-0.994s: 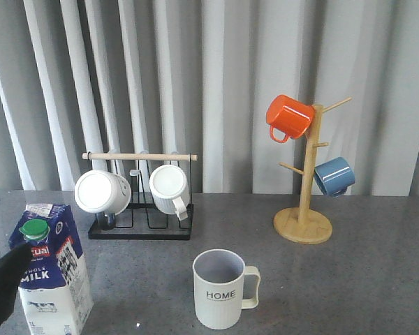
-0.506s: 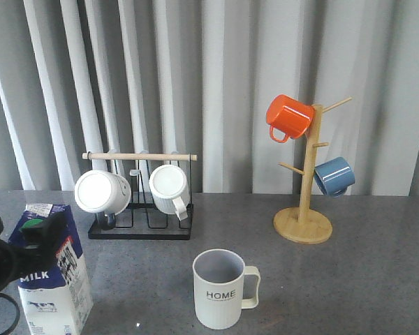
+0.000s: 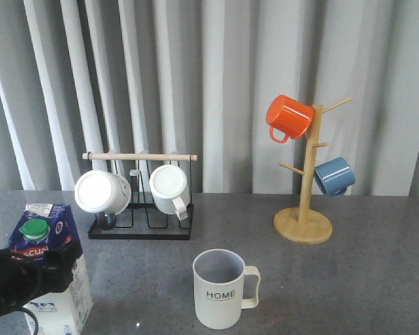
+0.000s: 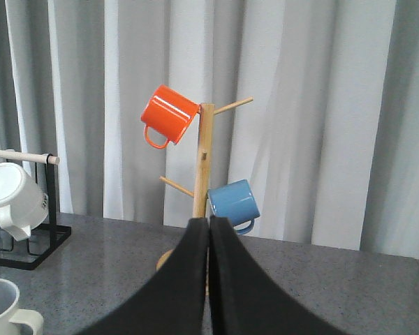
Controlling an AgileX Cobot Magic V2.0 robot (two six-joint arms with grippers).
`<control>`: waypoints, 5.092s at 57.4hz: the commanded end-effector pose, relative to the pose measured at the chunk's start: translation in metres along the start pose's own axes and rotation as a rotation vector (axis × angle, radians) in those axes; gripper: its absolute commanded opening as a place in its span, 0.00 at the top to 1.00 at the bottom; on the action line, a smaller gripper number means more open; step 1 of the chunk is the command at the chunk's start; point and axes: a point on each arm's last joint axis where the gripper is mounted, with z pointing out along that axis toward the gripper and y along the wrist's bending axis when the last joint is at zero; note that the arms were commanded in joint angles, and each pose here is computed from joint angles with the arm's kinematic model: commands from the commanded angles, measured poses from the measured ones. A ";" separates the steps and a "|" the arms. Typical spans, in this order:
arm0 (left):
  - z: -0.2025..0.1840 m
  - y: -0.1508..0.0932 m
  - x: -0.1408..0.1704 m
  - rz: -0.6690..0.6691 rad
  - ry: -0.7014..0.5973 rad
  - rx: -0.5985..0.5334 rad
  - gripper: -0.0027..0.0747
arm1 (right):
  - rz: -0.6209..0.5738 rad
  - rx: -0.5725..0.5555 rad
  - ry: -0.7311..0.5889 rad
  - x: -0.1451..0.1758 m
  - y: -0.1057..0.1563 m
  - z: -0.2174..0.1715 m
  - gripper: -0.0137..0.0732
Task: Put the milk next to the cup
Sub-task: 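Close the left gripper around the top of the milk carton, then lift the milk carton and carry it beside the white HOME mug, then lower the milk carton onto the table and open the left gripper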
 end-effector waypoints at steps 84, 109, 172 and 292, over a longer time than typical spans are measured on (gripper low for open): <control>-0.043 -0.090 -0.062 0.086 -0.339 -0.178 0.97 | -0.018 -0.011 -0.094 -0.015 0.001 -0.001 0.85; -0.002 -0.152 -0.024 -0.080 -0.224 -0.106 0.97 | -0.018 -0.011 -0.094 -0.015 0.001 -0.001 0.85; 0.033 -0.177 0.015 -0.034 -0.077 -0.052 0.97 | -0.018 -0.011 -0.094 -0.015 0.001 -0.001 0.85; -0.023 -0.193 -0.052 -0.047 -0.736 -0.060 0.46 | -0.018 -0.011 -0.094 -0.015 0.001 -0.001 0.85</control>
